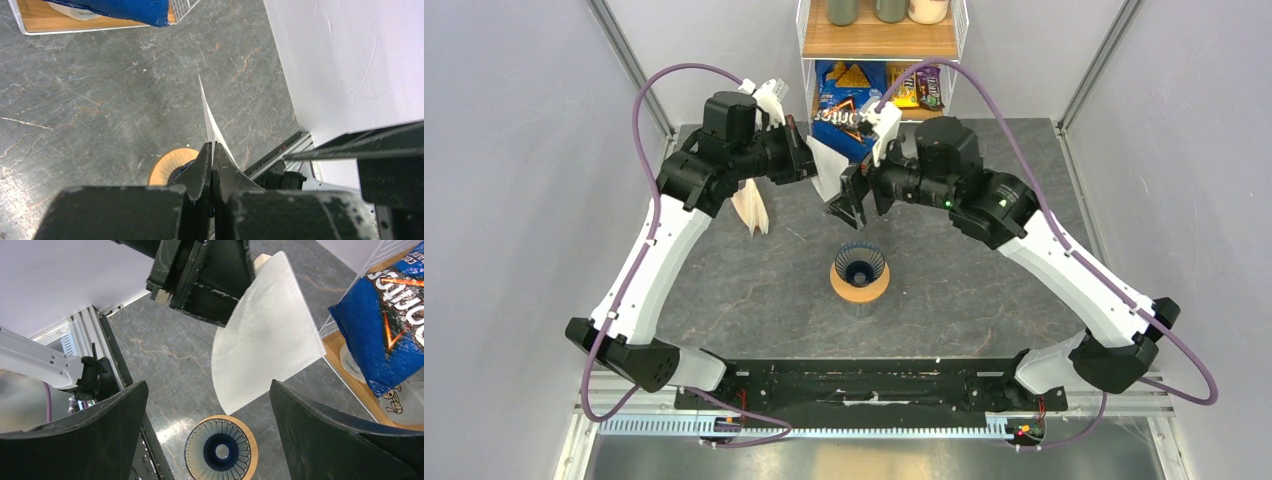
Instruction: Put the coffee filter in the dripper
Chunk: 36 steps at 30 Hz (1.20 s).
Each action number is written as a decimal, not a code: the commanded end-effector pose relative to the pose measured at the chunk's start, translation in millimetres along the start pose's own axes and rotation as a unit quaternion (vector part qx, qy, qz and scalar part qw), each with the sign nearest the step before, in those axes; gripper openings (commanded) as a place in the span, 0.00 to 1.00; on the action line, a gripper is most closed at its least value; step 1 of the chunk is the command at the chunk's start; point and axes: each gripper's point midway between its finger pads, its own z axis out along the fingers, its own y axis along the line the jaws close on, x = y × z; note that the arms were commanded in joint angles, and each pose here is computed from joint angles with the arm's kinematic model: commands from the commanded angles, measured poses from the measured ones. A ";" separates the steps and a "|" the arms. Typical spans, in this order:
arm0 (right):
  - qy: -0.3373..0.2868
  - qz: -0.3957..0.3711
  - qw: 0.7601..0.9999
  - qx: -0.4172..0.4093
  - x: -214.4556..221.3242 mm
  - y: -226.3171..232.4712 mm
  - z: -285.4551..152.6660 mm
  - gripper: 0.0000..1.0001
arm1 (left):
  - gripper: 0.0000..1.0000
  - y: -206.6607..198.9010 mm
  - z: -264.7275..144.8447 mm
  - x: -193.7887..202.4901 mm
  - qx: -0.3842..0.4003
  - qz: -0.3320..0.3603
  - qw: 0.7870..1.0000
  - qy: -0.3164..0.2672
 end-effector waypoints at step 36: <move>-0.029 -0.161 0.958 0.237 -23.4 -60.0 20.6 0.51 | 0.02 -13.3 -1.1 -15.3 -0.003 -0.067 0.997 -0.037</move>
